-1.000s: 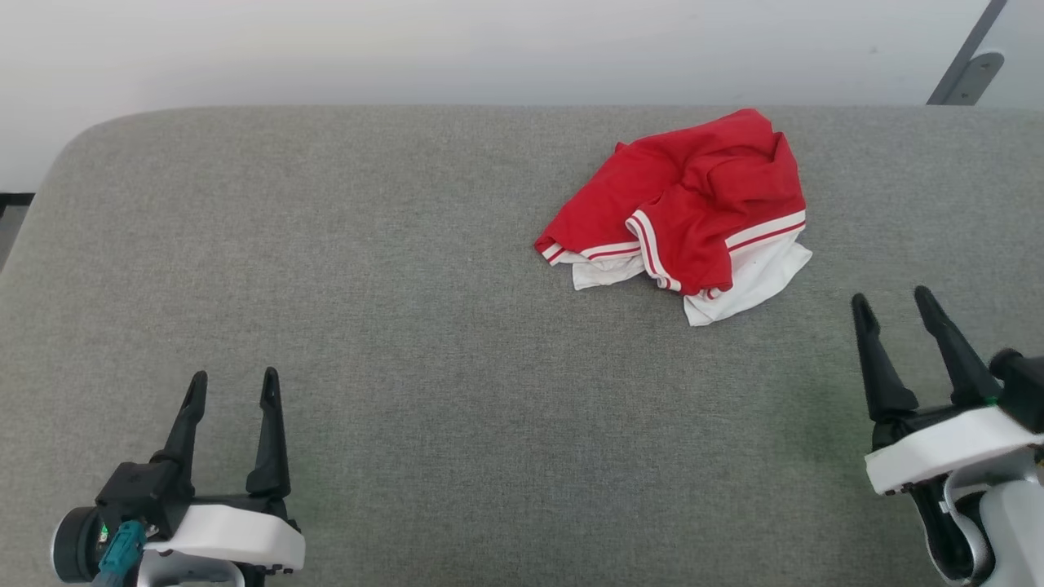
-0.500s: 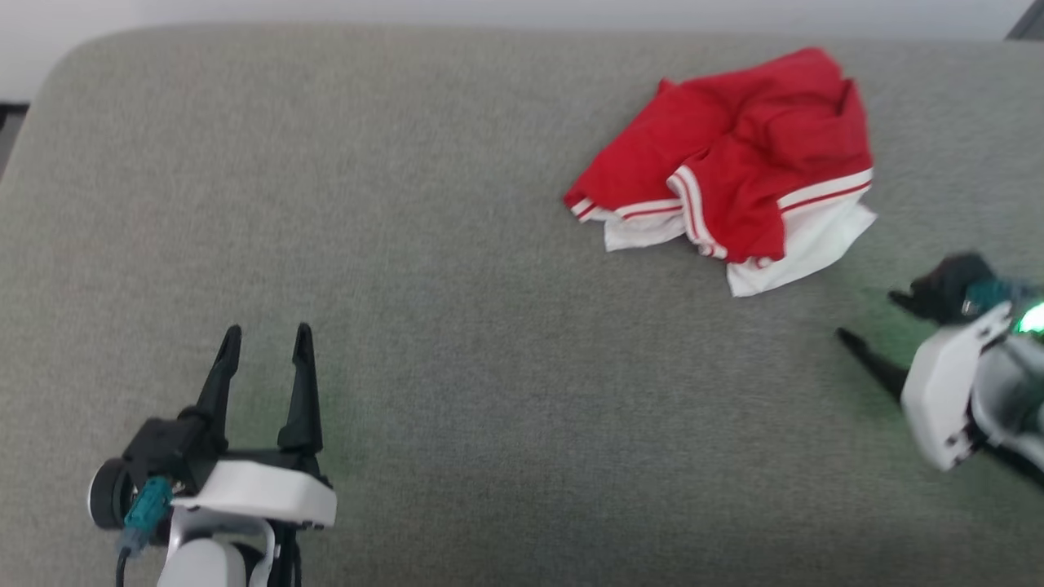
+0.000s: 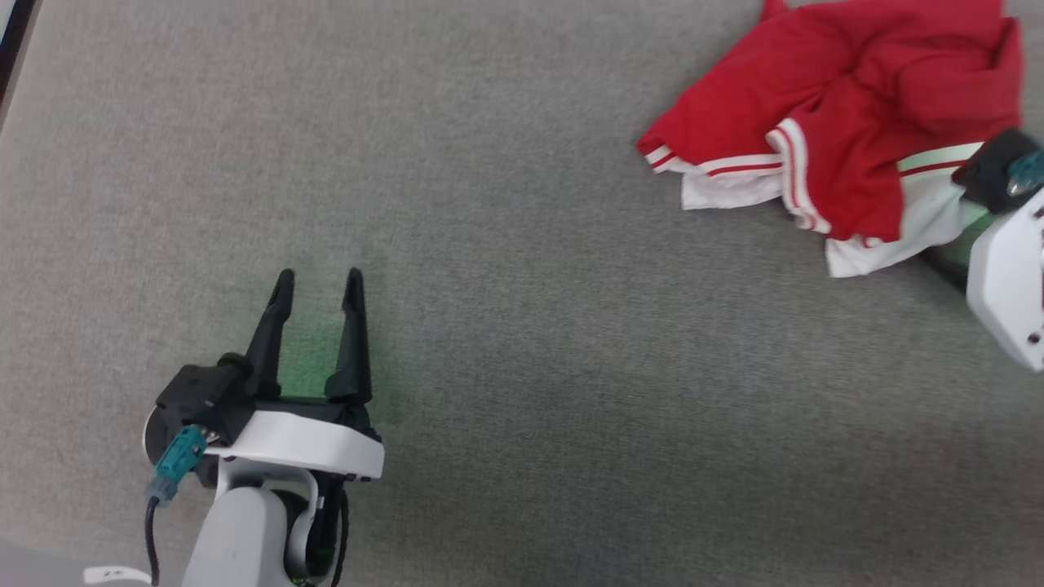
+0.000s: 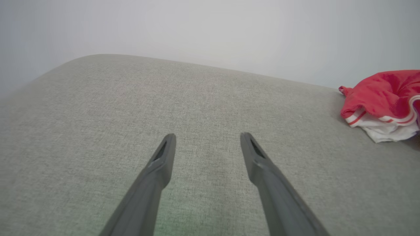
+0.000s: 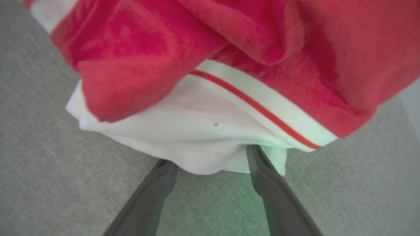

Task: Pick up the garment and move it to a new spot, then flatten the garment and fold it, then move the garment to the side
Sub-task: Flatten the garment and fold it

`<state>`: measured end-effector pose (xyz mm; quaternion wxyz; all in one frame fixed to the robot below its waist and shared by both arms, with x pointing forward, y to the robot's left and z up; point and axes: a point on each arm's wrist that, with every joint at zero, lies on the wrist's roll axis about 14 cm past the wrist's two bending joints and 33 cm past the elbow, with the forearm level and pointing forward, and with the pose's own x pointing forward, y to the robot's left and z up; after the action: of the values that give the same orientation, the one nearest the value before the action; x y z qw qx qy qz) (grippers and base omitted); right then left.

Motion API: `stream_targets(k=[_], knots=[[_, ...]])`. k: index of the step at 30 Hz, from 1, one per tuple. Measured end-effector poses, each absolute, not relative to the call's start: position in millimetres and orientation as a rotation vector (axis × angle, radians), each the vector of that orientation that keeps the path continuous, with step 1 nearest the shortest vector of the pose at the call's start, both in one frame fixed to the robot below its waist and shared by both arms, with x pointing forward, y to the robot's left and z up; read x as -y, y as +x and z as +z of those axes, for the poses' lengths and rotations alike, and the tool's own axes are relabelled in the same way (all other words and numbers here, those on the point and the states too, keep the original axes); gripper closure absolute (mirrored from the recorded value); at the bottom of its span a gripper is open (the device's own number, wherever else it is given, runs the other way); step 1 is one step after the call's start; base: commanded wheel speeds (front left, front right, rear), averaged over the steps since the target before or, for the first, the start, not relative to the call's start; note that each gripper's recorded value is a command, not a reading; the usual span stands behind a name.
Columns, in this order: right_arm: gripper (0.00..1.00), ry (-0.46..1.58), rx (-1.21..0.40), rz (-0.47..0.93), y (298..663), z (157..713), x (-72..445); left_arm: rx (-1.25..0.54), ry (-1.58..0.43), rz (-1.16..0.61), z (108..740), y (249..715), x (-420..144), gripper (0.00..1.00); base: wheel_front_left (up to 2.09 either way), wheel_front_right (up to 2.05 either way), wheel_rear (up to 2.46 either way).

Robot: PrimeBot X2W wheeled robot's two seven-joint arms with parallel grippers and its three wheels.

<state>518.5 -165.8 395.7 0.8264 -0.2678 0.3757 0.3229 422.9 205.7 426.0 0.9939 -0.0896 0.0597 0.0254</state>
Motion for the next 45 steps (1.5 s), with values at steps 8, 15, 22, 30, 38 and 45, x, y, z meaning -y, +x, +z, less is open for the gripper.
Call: stream_targets(k=[8, 15, 22, 30, 38, 45], knots=[[0.58, -0.613, -0.881, 0.734, 527.6, 368.1, 159.8, -0.148, -0.196, 0.072, 414.0, 426.6, -208.9, 0.0, 0.0, 0.0, 0.0], [1.0, -0.584, -0.872, 0.733, 527.3, 368.8, 163.7, -0.144, -0.2, 0.06, 414.2, 432.3, -204.3, 0.0, 0.0, 0.0, 0.0], [1.0, -0.554, -0.842, 0.603, 525.9, 386.7, 217.9, -0.13, -0.195, 0.027, 417.2, 439.0, -194.8, 0.0, 0.0, 0.0, 0.0], [1.0, -0.5, -0.893, 0.358, 501.8, 402.1, 317.0, -0.131, -0.191, -0.032, 414.6, 447.3, -176.3, 0.0, 0.0, 0.0, 0.0], [1.0, -0.472, -0.948, 0.169, 479.8, 395.1, 383.9, -0.144, -0.184, -0.061, 406.8, 454.1, -168.2, 0.0, 0.0, 0.0, 0.0], [1.0, -0.454, -0.909, -0.021, 481.1, 411.6, 436.5, -0.142, -0.175, -0.06, 407.3, 456.0, -171.2, 0.0, 0.0, 0.0, 0.0]])
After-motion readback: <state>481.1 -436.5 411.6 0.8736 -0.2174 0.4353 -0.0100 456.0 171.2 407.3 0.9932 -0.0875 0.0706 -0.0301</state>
